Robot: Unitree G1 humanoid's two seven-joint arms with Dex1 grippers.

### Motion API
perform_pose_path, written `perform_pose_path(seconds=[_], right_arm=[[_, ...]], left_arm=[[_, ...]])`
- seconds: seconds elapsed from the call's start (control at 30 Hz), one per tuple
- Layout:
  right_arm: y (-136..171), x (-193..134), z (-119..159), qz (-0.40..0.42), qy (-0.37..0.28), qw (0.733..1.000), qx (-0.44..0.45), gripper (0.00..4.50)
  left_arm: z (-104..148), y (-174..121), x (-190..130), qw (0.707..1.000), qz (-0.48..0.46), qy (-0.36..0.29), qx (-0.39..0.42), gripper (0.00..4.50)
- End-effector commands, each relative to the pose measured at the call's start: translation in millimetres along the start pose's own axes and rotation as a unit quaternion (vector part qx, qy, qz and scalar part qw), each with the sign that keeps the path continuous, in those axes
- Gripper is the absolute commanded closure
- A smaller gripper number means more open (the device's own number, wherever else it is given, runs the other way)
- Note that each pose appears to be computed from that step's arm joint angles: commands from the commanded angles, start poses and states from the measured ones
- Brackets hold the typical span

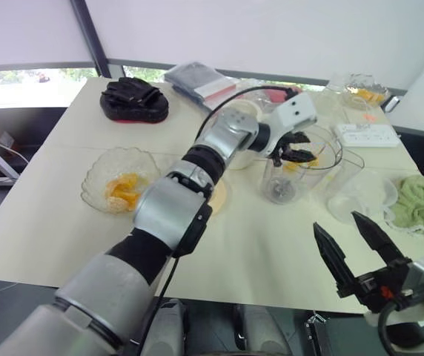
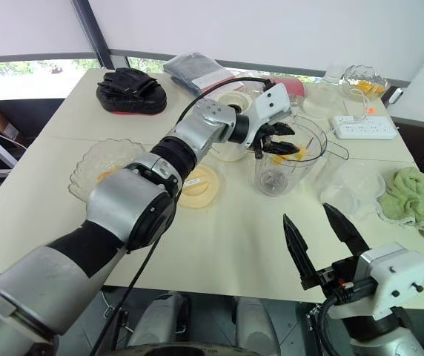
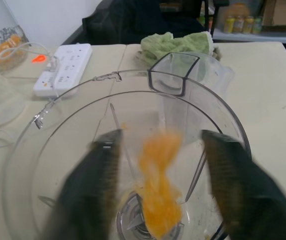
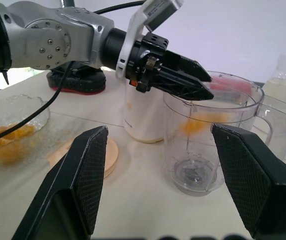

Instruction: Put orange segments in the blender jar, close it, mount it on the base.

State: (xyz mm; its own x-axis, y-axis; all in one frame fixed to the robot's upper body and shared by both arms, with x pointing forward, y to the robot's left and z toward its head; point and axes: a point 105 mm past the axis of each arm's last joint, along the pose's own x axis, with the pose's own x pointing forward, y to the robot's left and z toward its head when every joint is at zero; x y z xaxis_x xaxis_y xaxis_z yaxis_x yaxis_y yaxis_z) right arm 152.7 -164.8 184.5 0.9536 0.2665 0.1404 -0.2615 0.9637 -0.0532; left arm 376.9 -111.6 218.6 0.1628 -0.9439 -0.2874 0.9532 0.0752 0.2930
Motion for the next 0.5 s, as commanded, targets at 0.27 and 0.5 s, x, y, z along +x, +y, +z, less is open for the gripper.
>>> perform_pose_path(seconds=[0.27,0.5], right_arm=[[0,0,10,-0.005,-0.008,1.000,0.001,1.04],[-13,-7,6,-0.041,0.016,0.999,-0.012,1.04]], left_arm=[[55,14,-15,0.993,0.018,-0.119,-0.008,0.61],[77,21,-55,0.978,-0.044,-0.201,-0.035,0.61]])
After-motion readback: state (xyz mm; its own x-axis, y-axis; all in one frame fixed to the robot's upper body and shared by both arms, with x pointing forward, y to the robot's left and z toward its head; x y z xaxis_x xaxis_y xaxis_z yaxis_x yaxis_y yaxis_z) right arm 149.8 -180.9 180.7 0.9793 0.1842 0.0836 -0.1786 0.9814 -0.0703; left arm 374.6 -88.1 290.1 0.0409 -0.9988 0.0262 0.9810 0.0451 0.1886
